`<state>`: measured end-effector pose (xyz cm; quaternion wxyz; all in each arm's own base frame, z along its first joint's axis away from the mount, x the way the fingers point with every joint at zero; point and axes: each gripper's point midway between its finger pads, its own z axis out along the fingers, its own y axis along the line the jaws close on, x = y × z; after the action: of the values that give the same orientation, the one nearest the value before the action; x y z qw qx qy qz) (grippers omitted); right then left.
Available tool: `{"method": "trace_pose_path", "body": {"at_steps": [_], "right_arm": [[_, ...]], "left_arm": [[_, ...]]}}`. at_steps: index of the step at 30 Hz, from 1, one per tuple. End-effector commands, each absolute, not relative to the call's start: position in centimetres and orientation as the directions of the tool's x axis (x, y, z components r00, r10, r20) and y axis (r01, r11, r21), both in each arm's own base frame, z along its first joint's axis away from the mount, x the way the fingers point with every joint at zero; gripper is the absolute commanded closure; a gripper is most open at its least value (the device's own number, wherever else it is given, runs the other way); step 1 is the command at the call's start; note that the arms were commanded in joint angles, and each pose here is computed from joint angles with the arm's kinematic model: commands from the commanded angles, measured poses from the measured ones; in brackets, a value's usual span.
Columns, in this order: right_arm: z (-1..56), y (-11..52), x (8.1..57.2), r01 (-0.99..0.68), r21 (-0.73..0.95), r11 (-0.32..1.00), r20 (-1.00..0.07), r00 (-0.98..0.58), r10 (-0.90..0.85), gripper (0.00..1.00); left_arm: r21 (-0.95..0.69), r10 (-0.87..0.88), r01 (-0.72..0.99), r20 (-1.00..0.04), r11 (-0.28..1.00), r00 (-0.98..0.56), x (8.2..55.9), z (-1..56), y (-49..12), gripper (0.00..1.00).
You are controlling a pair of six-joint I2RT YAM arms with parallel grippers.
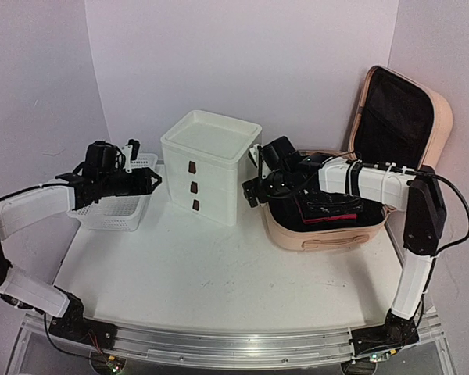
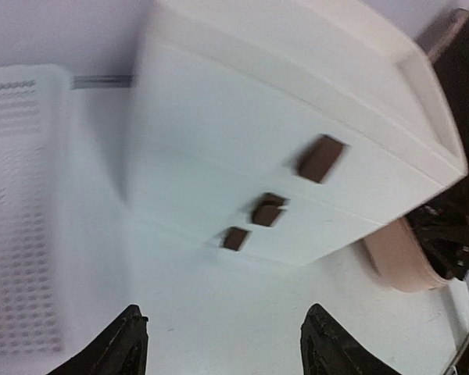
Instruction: Open, take out, and arrange the luggage
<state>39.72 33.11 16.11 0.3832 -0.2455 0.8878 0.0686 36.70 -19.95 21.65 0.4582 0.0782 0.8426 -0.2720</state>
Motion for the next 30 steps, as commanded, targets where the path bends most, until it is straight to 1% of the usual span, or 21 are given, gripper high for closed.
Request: {"method": "trace_pose_path", "body": {"at_steps": [1,5,9,11,14,16,20,25,26,30], "right_arm": [[19.1,35.5,41.1,-0.549,-0.104,0.829,-0.779,-0.473,-0.411,0.02],[18.4,35.7,41.4,-0.546,-0.104,0.831,-0.781,-0.473,-0.408,0.02],[18.1,35.4,41.6,-0.541,-0.109,0.834,-0.779,-0.474,-0.41,0.02],[18.0,35.5,41.5,-0.55,-0.099,0.829,-0.78,-0.475,-0.408,0.02],[18.0,35.8,41.5,-0.562,-0.088,0.823,-0.784,-0.471,-0.405,0.04],[17.9,36.0,41.6,-0.566,-0.091,0.819,-0.785,-0.465,-0.409,0.05],[17.7,36.9,41.6,-0.603,-0.082,0.794,-0.792,-0.444,-0.419,0.07],[16.9,39.4,42.2,-0.668,-0.063,0.741,-0.815,-0.394,-0.425,0.08],[16.8,39.9,42.5,-0.675,-0.059,0.735,-0.819,-0.389,-0.423,0.08],[16.2,42.1,43.6,-0.697,-0.029,0.717,-0.839,-0.373,-0.397,0.08]], "left_arm": [[-0.233,-0.053,0.137,-0.66,0.963,-0.75,37.6,17.2,-12.0,0.34],[-0.181,0.03,0.184,-0.63,0.966,-0.776,39.9,16.7,-12.5,0.33],[-0.134,0.079,0.184,-0.563,0.974,-0.823,42.3,14.3,-12.8,0.34],[-0.105,0.087,0.168,-0.53,0.98,-0.843,43.3,12.7,-12.5,0.39],[-0.049,0.093,0.133,-0.486,0.99,-0.869,44.5,10.4,-11.9,0.52],[-0.008,0.086,0.101,-0.465,0.995,-0.881,44.8,9.2,-11.2,0.55],[0.032,0.082,0.076,-0.459,0.997,-0.885,44.4,8.6,-10.7,0.65],[-0.011,0.064,0.078,-0.452,0.997,-0.89,43.2,8.7,-11.2,0.77],[-0.021,0.06,0.078,-0.45,0.997,-0.891,42.9,8.7,-11.3,0.81],[-0.059,0.016,0.047,-0.442,0.997,-0.897,41.0,8.9,-11.4,0.87]]}}
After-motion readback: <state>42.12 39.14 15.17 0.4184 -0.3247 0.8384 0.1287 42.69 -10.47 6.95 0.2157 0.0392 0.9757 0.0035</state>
